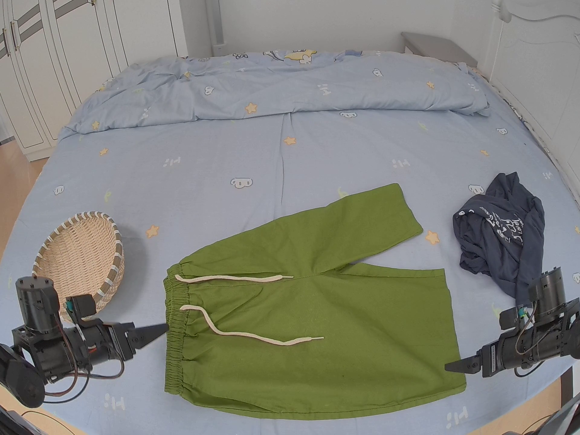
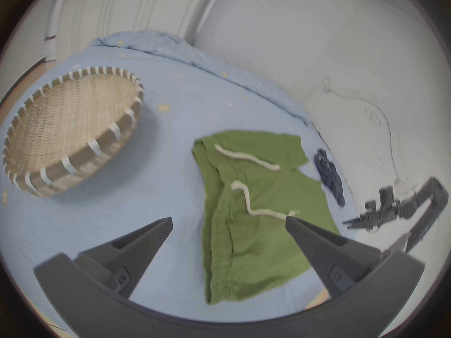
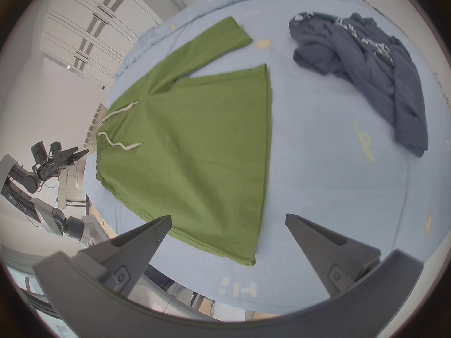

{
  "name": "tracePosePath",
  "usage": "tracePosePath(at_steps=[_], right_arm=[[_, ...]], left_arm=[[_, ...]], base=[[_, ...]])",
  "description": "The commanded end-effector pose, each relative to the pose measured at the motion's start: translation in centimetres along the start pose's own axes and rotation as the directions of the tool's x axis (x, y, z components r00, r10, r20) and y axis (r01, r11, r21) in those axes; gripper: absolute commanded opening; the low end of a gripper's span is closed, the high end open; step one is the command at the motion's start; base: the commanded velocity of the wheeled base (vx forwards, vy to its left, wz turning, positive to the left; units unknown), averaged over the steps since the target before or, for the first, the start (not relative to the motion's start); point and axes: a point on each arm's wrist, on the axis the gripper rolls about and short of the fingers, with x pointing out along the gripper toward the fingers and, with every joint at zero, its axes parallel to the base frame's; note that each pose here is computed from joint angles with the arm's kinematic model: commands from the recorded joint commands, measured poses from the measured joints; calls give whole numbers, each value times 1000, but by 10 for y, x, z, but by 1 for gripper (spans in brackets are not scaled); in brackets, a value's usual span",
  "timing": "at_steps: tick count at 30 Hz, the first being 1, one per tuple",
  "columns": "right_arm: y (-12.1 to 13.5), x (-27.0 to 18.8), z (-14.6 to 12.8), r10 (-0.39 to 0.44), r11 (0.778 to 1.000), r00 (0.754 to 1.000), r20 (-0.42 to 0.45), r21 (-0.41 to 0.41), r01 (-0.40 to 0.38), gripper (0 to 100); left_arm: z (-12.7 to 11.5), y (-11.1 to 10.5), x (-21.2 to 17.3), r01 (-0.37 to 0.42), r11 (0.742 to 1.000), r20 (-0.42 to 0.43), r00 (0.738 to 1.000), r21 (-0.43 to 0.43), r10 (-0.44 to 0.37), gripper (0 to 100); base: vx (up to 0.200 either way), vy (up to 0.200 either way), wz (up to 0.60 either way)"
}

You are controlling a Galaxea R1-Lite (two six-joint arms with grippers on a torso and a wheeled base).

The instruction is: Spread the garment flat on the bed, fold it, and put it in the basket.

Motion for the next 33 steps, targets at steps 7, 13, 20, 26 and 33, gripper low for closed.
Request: tracePosePath(at_steps=[7, 13, 20, 26, 33], right_arm=[[31, -73, 66, 61, 994, 956, 286, -101, -33, 100], [38, -90, 79, 86, 992, 939, 334, -118, -49, 100], [38, -92, 77, 93, 991, 937, 337, -119, -55, 100], [38, -92, 76, 90, 992, 937, 337, -114, -54, 100], [37, -92, 75, 89, 992, 938, 334, -113, -54, 100]], left_arm=[[63, 6, 33, 5, 972, 79, 997, -235, 14, 100], [70, 18, 56, -51, 952, 2, 999, -301, 54, 100], [82, 23, 72, -117, 935, -69, 993, -335, 99, 100], [86, 19, 76, -103, 914, -68, 994, -392, 83, 100], [79, 23, 93, -120, 905, -112, 990, -408, 81, 100]], base=[[0, 0, 0], [0, 0, 0], [0, 0, 0], [0, 0, 0], [0, 0, 0]])
